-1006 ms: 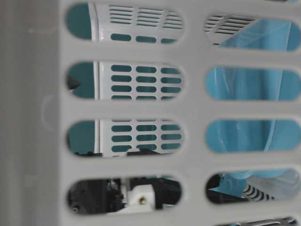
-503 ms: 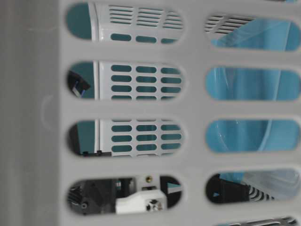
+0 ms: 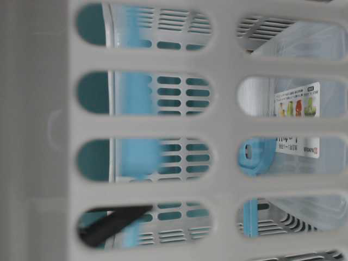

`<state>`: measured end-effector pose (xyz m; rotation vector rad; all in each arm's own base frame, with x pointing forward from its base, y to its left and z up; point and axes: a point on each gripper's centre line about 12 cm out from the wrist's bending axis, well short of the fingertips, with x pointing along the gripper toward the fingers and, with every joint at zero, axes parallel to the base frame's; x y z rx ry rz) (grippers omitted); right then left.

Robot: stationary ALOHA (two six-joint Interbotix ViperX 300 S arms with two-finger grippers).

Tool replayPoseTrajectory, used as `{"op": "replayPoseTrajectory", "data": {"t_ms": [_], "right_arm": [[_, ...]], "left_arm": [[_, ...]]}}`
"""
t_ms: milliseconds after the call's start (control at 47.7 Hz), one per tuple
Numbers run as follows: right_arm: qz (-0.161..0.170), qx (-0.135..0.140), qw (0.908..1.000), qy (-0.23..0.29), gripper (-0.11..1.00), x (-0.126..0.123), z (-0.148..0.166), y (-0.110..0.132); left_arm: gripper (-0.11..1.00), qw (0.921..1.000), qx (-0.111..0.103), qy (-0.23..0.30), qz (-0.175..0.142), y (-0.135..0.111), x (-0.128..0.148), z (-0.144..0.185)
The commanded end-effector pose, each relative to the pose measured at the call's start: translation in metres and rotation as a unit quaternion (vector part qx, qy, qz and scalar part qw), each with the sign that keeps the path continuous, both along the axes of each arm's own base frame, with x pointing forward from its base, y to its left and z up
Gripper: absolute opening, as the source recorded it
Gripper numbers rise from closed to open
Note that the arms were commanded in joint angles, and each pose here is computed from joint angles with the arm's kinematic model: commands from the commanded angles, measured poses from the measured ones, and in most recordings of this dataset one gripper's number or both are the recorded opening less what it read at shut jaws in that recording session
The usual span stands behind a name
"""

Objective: Pick up the dustpan from the shopping basket with the left arm.
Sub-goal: 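Lift the dustpan upward out of the basket with the left gripper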

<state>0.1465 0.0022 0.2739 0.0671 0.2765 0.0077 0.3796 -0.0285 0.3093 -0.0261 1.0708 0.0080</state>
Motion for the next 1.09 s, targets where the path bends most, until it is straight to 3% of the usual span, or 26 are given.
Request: {"op": "replayPoseTrajectory", "data": {"t_ms": [0,231,1069], "right_arm": [[-0.001,0.003,1.0,-0.002,0.75,0.001,0.002,0.0],[0.0,0.003,1.0,-0.005,0.75,0.001,0.003,0.0],[-0.001,0.004,0.9997,-0.025,0.75,0.002,0.007,0.0]], "left_arm": [[0.31,0.9987,-0.004,-0.051,0.0,0.0,-0.012,0.036],[0.31,0.9977,-0.007,-0.067,0.002,0.001,-0.028,0.059],[0.31,0.9978,-0.006,-0.066,-0.002,-0.001,-0.026,0.06]]}}
